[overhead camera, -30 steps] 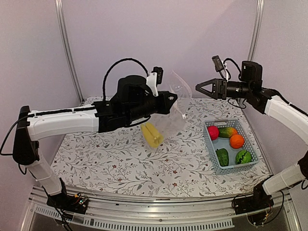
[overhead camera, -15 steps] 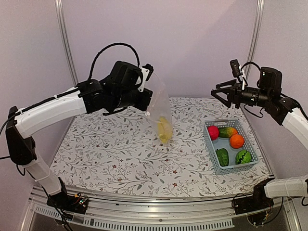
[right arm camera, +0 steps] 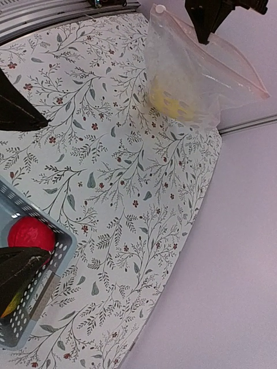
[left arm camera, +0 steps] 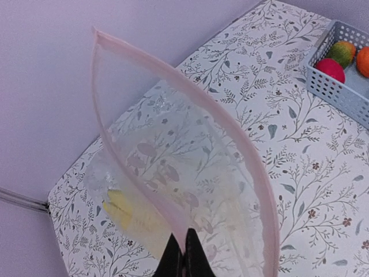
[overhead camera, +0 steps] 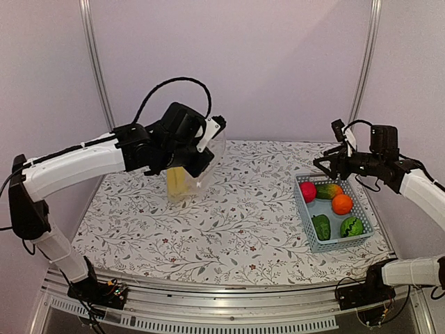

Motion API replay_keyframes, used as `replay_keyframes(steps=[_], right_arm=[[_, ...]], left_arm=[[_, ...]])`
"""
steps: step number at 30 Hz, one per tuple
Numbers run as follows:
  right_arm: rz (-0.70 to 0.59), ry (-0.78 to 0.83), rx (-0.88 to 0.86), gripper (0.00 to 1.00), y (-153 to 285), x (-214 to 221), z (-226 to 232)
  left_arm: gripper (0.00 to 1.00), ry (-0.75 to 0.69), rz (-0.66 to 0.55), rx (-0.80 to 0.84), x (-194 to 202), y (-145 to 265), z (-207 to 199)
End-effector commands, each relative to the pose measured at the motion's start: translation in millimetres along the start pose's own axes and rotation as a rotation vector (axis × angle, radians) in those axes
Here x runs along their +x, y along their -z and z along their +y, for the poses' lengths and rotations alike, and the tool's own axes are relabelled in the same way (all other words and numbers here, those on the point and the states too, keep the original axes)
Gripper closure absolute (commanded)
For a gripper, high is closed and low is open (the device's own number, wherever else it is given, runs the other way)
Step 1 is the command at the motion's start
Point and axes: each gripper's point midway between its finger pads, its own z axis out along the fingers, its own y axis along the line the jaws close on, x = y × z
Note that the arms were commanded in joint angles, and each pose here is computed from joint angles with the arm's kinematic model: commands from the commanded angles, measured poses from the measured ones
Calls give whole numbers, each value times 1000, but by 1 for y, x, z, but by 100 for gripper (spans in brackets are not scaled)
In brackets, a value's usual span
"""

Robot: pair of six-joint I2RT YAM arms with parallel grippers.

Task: Place the food in the zip-top bag and seal the zipper
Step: Pick up the fake vegetable from the bin.

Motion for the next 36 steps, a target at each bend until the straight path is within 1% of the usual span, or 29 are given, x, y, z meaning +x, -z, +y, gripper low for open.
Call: replay_keyframes(steps=[1,3,6,10,11,14,19,21,24,25,29,31,32,36], right_arm=[[36,62,30,34,-5,22,-7],[50,84,48,34,-5,29,-10],[70,107,67,34,-6,38,-14],[115,106,82,35,-12,51,-21],[125,108,84,35,-13,55,-22],[160,112,75,35,-17,66,-25],[229,117,65,36,-21,81,-27],[277,114,61,37,-20,90,-28],[377,136,10,38,-16,110,-21],[416,142,-7,37,-13,119,-18],[549,207,-28,27,1,151,-14],[593,208,-58,17,7,161,-8],[616,207,-68,14,10,166,-5],[693,171,-89,12,14,182,-3]], left_arm=[[100,-38,42,147,18,-51,-52],[100,-33,62,153,25,-60,-58],[100,20,32,159,26,-61,-60],[100,90,-38,189,30,-52,-63],[100,110,-39,195,36,-51,-64],[100,150,-62,195,35,-41,-62],[100,125,-80,188,34,-33,-70],[100,106,-80,203,34,-31,-80],[100,71,-68,214,37,-29,-93],[100,60,-65,216,37,-28,-96],[100,44,-61,220,38,-27,-102],[100,42,-58,218,39,-28,-102],[100,41,-57,217,38,-28,-102],[100,40,-57,205,39,-29,-100]])
